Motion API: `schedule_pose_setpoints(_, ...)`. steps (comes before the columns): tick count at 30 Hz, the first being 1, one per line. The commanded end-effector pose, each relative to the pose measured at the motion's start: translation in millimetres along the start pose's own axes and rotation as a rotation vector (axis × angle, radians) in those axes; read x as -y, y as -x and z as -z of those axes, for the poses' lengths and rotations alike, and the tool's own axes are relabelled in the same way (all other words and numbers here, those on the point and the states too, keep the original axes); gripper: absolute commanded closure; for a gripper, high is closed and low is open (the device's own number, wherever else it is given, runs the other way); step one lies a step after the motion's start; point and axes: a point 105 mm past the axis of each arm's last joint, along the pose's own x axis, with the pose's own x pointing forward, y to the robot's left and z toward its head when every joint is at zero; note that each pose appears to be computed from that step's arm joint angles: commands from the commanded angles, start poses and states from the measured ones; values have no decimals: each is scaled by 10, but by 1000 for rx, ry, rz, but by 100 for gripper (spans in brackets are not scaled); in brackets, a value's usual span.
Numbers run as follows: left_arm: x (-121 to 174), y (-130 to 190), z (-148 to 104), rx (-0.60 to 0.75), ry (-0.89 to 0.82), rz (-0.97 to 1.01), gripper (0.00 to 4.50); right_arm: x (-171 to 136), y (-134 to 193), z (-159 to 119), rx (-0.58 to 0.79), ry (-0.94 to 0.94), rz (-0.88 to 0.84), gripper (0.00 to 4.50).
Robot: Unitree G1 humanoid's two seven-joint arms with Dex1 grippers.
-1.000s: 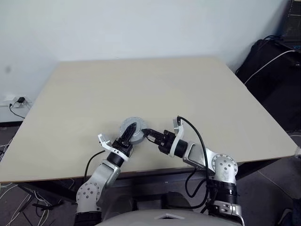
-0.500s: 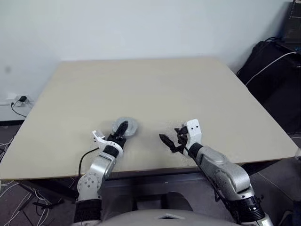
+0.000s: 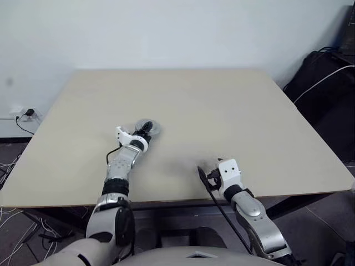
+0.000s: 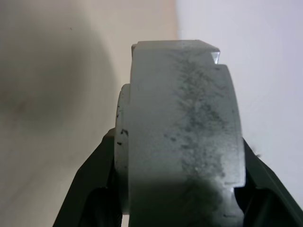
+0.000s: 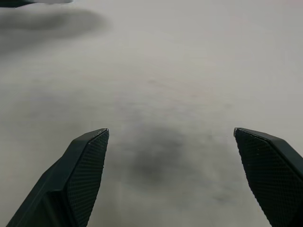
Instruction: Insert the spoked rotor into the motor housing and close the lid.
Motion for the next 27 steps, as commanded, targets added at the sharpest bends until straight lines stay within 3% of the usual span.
schedule_pose_setpoints(1, 216, -123, -138, 49, -44, 43, 239, 88, 35, -126, 70, 12, 65, 0)
schedule_pose_setpoints(13, -166, -167, -97, 17, -108, -202, 239, 146, 89, -100, 72, 2, 120, 0)
schedule_pose_setpoints(20, -438, -17, -138, -7, -117, -245, 6, 117, 82, -90, 71, -13, 121, 0)
schedule_pose_setpoints(27, -823, 410, -68, -118, -142, -332, 2, 101, 74, -73, 62, -30, 122, 0)
